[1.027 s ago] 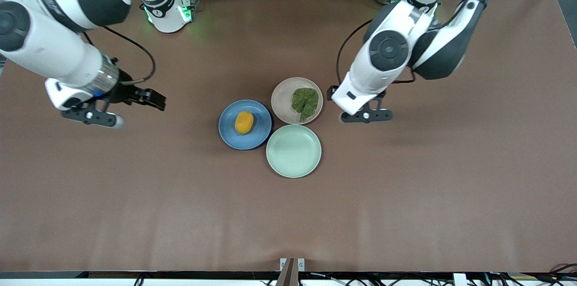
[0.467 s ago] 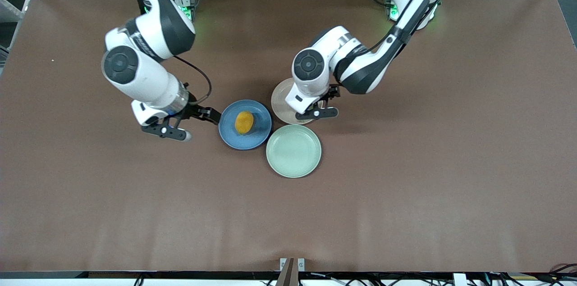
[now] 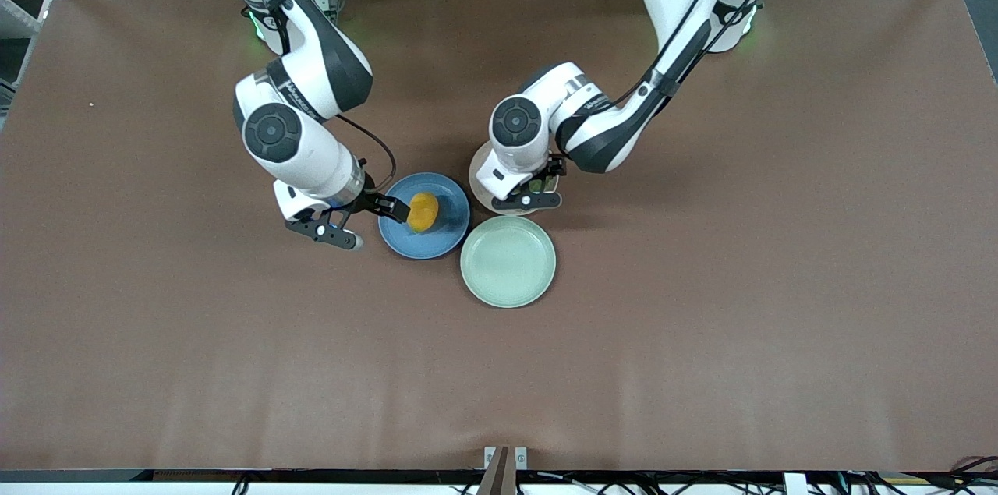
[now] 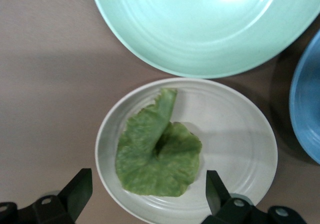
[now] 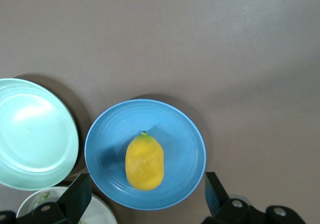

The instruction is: Pick lemon and lettuce from blue and beige plates

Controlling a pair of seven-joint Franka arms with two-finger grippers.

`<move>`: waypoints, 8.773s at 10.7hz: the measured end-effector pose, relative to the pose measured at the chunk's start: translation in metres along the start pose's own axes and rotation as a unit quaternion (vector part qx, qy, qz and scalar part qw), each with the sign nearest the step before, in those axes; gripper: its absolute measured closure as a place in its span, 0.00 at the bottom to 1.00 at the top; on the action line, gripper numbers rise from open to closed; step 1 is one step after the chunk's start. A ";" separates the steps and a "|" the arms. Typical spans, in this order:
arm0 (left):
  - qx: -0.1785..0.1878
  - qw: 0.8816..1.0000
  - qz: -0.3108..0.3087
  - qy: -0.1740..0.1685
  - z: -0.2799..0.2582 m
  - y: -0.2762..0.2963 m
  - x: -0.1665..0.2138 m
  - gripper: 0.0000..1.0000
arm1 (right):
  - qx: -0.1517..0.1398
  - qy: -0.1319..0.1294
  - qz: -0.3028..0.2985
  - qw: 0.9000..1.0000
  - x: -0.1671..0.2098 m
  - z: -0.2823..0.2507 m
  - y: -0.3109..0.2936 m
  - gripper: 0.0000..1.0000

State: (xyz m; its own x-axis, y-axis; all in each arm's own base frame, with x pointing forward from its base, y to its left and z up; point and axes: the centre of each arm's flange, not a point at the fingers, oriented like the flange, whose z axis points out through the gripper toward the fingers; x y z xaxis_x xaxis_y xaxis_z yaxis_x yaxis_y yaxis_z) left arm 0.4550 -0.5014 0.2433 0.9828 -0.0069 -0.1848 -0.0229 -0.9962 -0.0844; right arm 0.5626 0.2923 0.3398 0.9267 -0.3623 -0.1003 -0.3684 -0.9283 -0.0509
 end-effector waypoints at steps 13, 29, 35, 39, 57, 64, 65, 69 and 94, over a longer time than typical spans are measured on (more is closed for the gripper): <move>0.029 0.999 0.034 -0.008 0.069 0.021 -0.013 0.00 | -0.050 0.026 0.045 0.997 -0.039 0.113 -0.040 0.00; 0.025 1.000 -0.014 -0.001 0.066 0.027 -0.012 0.89 | -0.073 0.069 0.029 0.995 -0.074 0.176 -0.046 0.41; 0.028 0.999 -0.034 0.002 0.067 0.039 -0.026 0.96 | -0.092 0.065 0.010 0.994 -0.066 0.149 -0.050 0.42; 0.020 0.999 -0.041 0.009 0.058 0.041 -0.023 0.96 | -0.087 0.040 -0.020 0.995 -0.027 0.075 -0.022 0.42; -0.031 0.995 -0.057 0.082 -0.079 -0.207 0.157 0.96 | -0.081 -0.032 -0.282 0.955 0.103 0.044 0.294 0.42; -0.006 0.997 0.030 0.068 -0.047 -0.324 0.202 0.96 | -0.073 -0.014 -0.278 0.958 0.098 0.102 0.314 0.42; -0.008 0.997 0.034 0.068 -0.043 -0.333 0.206 0.96 | -0.072 -0.013 -0.279 0.958 0.098 0.111 0.315 0.42; -0.008 0.996 0.059 0.071 -0.030 -0.344 0.213 0.59 | -0.069 -0.007 -0.281 0.957 0.100 0.136 0.315 0.42; -0.081 0.987 0.007 0.136 -0.200 -0.448 0.056 0.00 | -0.060 -0.067 -0.203 0.975 0.165 -0.188 0.322 0.00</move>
State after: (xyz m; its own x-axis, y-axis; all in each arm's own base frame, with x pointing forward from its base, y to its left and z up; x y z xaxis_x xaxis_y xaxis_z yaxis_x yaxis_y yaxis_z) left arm 0.5571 -0.0725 0.4672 0.9960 -0.0215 0.0873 -0.0284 -0.9965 0.0781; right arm 0.6111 -0.0822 0.4939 0.9732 0.0444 -0.2256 0.0462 -0.9989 0.0030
